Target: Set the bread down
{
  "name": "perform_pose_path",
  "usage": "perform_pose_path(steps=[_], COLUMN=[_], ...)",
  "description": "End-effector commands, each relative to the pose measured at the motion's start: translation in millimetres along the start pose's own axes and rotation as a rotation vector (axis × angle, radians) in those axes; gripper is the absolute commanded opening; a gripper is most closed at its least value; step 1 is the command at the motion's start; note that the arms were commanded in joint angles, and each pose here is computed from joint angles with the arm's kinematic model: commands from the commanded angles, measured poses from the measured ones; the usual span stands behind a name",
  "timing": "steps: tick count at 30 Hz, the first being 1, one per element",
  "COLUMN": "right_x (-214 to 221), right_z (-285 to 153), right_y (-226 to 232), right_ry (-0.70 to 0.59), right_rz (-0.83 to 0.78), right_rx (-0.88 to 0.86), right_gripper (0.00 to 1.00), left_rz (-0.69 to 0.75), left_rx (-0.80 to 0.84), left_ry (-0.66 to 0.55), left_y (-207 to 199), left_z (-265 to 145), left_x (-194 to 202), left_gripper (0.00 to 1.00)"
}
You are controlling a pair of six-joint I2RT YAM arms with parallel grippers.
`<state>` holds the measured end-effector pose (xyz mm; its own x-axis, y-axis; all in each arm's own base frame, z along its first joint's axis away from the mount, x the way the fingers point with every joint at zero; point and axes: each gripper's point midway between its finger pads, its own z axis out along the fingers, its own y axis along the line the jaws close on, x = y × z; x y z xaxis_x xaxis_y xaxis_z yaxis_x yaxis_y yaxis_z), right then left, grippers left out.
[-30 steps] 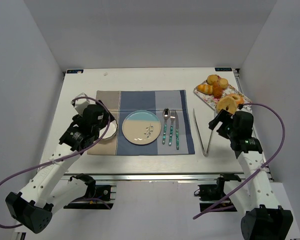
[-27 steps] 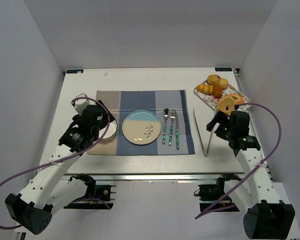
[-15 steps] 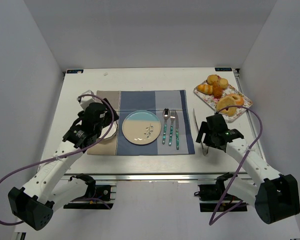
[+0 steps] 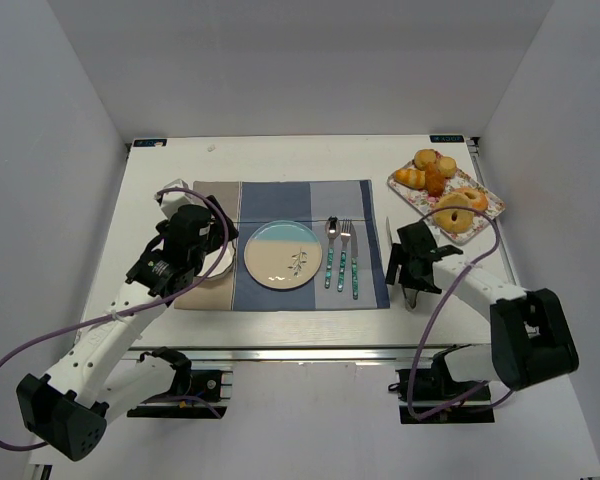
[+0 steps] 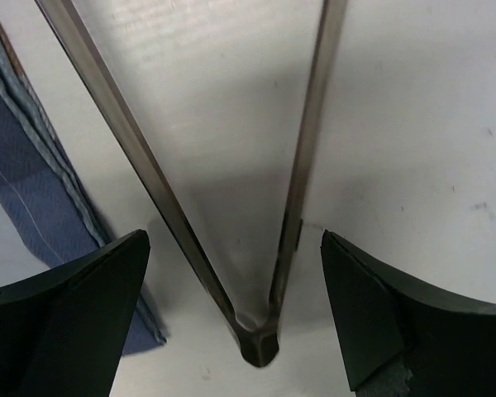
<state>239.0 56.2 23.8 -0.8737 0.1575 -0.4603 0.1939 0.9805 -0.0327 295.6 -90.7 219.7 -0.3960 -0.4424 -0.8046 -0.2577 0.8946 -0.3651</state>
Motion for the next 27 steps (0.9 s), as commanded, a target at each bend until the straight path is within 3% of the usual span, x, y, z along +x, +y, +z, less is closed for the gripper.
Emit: perform_pose_path(steps=[1,7,15,17,22,27], right_x=[-47,-47,-34,-35,-45,-74], right_z=[3,26,42,43,34,-2], right_y=[17,11,3,3,7,18], right_ry=[-0.122,-0.04,0.0,-0.007,-0.047,-0.153], right_rz=[0.01,0.039,0.079,0.08,0.07,0.041], right_rx=[-0.015,0.1,0.082,0.067,0.025,-0.075], right_gripper=[0.89,0.89,0.88,0.84,0.53,0.43], left_rz=[0.003,-0.023,-0.037,-0.033,-0.031,-0.035], left_rx=[-0.01,-0.087,-0.103,-0.105,-0.113,-0.094], left_ry=[-0.025,-0.09,-0.128,-0.121,-0.114,-0.112], left_y=[4,25,33,32,33,29], left_z=[-2,-12,-15,-13,-13,-12], left_x=[-5,-17,-20,-18,-18,-17], left_gripper=[0.98,0.98,0.98,0.98,0.98,0.98])
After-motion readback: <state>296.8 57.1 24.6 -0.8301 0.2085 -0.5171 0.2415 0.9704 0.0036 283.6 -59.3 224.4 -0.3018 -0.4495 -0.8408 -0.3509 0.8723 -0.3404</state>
